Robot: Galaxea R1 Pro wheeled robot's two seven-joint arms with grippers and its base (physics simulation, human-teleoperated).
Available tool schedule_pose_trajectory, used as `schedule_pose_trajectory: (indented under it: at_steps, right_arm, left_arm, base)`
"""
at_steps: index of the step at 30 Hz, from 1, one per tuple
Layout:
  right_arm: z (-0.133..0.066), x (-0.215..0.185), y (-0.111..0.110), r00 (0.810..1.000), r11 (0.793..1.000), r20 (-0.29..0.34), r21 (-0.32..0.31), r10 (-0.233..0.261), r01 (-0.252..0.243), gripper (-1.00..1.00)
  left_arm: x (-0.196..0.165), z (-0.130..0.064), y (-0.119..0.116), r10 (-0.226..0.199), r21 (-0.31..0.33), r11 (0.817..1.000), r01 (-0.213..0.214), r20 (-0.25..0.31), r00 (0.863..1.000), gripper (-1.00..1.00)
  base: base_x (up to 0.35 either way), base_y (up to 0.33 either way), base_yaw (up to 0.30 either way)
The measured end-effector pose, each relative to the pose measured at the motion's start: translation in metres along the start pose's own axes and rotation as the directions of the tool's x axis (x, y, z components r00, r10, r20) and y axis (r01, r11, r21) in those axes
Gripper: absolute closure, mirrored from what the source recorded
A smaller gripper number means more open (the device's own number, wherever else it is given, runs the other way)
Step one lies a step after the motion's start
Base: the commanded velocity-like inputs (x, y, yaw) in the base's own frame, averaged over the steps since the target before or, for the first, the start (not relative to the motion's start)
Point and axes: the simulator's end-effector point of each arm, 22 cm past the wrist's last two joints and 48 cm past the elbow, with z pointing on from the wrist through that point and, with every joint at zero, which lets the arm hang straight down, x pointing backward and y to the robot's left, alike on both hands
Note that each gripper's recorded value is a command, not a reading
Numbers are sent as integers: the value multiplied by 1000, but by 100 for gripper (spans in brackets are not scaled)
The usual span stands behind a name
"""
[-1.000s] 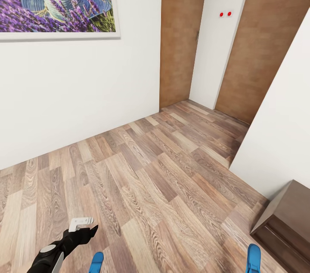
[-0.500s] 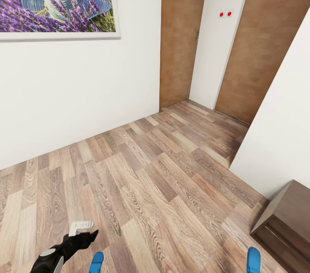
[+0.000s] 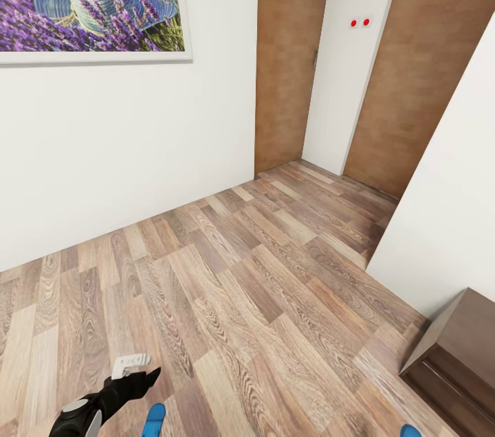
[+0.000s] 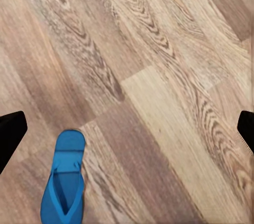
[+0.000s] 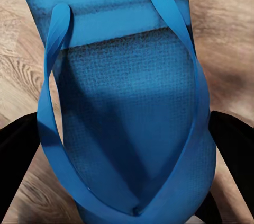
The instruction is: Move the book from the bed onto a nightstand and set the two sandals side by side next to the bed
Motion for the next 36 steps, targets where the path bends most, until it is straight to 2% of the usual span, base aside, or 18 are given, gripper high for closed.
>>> schedule_pose_trajectory:
  at_steps: [4, 17, 18, 19, 25, 27, 28, 32, 36]
  right_arm:
    - [0, 0, 0, 1000, 1000, -11, -2, 6, -6, 100]
    - [-4, 4, 5, 998, 998, -53, -41, 41, -44, 100]
    - [-11, 14, 45, 983, 968, -149, -210, 107, -137, 100]
    - [-14, 3, 55, 983, 954, -134, -256, 125, -156, 100]
    - [-32, -84, 91, 981, 935, -153, -316, 118, -162, 100]
    - [-46, -121, 111, 985, 931, -142, -337, 97, -140, 100]
    - [-56, -142, 124, 990, 932, -124, -347, 69, -108, 100]
    - [-70, -169, 141, 996, 931, -84, -361, 23, -52, 100]
    - [-75, -177, 147, 998, 932, -69, -362, 5, -30, 100]
  left_arm:
    - [-1, 0, -1, -19, 5, 1000, 19, 6, 1000, -100]
    - [-1, 0, 0, -21, 4, 1000, 21, 6, 1000, -100]
    - [-1, 0, 0, -21, 4, 1000, 21, 7, 1000, -100]
    - [-1, 0, 0, -21, 4, 1000, 21, 7, 1000, -100]
    - [-1, 0, 0, -20, 5, 1000, 20, 7, 1000, -100]
    - [-1, 0, -1, -20, 6, 1000, 20, 7, 1000, -100]
    - [-1, 0, -1, -20, 6, 1000, 20, 6, 1000, -100]
    - [-1, 0, -1, -19, 7, 1000, 19, 6, 1000, -100]
    - [-1, 0, -1, -19, 7, 1000, 19, 6, 1000, -100]
  base:
    - [0, 0, 0]
    - [0, 0, 0]
    - [0, 0, 0]
    - [0, 0, 0]
    - [0, 0, 0]
    - [0, 0, 0]
    - [0, 0, 0]
    - [0, 0, 0]
    - [0, 0, 0]
